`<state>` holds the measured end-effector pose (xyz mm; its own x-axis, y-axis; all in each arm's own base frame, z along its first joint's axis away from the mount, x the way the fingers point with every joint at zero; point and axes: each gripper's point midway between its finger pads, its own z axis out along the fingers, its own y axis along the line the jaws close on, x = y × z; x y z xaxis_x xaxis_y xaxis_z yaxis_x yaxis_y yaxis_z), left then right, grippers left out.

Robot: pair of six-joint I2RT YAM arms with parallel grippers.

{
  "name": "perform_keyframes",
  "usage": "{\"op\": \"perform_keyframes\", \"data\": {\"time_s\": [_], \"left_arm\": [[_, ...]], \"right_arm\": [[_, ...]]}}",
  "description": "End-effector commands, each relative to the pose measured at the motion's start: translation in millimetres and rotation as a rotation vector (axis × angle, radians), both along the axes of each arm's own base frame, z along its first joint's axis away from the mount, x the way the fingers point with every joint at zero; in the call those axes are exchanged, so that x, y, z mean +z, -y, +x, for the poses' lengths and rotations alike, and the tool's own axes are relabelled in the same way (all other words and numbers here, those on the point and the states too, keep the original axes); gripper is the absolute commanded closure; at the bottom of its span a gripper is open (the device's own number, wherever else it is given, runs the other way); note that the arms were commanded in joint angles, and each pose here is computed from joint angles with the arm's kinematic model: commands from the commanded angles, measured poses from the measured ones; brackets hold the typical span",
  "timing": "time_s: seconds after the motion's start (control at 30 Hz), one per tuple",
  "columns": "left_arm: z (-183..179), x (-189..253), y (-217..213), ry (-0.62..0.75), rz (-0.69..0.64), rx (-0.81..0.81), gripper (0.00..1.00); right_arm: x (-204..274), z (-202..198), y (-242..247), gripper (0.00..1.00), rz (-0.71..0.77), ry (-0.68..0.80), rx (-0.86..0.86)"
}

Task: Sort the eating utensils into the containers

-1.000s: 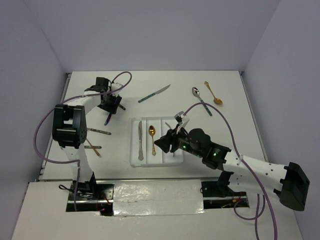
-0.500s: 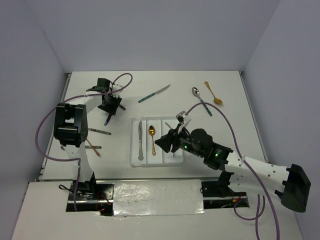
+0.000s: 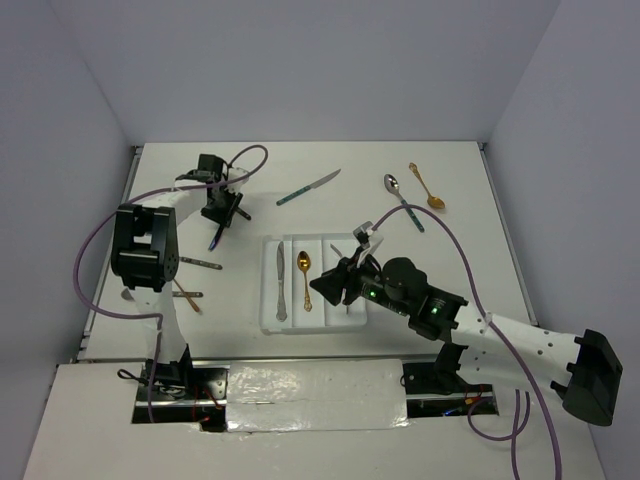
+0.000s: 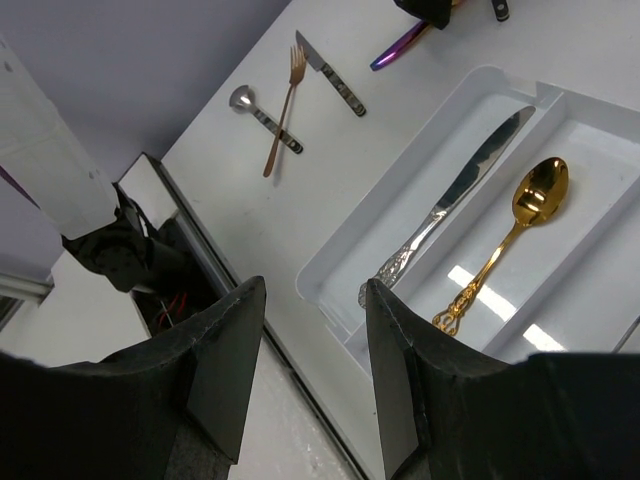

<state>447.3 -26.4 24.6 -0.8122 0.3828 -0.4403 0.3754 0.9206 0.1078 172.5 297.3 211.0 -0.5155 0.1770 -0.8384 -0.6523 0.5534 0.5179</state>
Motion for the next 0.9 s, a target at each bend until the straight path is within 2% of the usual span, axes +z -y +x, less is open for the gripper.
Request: {"op": "perform_keyframes", "data": {"time_s": [0.0, 0.07, 0.17, 0.23, 0.27, 0.33, 0.37, 0.4, 0.6, 0.73, 0.87], "left_arm": [[-12.1, -17.9, -0.5, -0.082, 0.017, -0.003, 0.53], [-12.7, -15.4, -0.5, -0.068, 0.017, -0.008, 0.53], [-11.1, -6.5, -0.6, -0.038, 0.016, -0.007, 0.59], [-12.5, -8.3, -0.7, -0.048, 0.017, -0.007, 0.7], [-13.3, -11.2, -0.7, -0.058, 0.014, -0.009, 0.81], [-13.8, -12.7, 1.9, -0.066, 0.0, -0.011, 0.88], [-12.4, -9.0, 4.2, -0.061, -0.013, -0.013, 0.96], [-11.9, -6.4, 5.6, -0.057, -0.021, -0.01, 1.0], [-4.8, 30.8, 13.7, -0.002, -0.08, 0.035, 1.0], [-2.5, 74.0, 29.5, 0.026, -0.178, 0.053, 1.0], [-8.7, 134.8, 41.6, 0.125, -0.277, 0.085, 1.0]], "right_arm": [[23.2, -0.7, -1.4, 0.48, 0.052, 0.031, 0.003], [24.6, -1.4, -1.5, 0.48, 0.058, 0.033, 0.006], [23.7, -0.9, -1.3, 0.48, 0.055, 0.031, 0.005], [23.8, -1.4, -1.6, 0.48, 0.055, 0.029, 0.006], [24.3, -1.5, -1.4, 0.48, 0.056, 0.03, 0.006], [25.5, -2.4, -1.3, 0.48, 0.065, 0.028, 0.008], [25.3, -3.6, -1.7, 0.48, 0.068, 0.027, 0.014], [25.8, -4.0, -1.7, 0.48, 0.072, 0.026, 0.015], [22.6, -6.7, -5.5, 0.48, 0.071, 0.01, 0.036], [22.8, -8.9, -7.6, 0.48, 0.076, 0.004, 0.051], [25.6, -6.6, -3.4, 0.48, 0.08, 0.014, 0.029]]}}
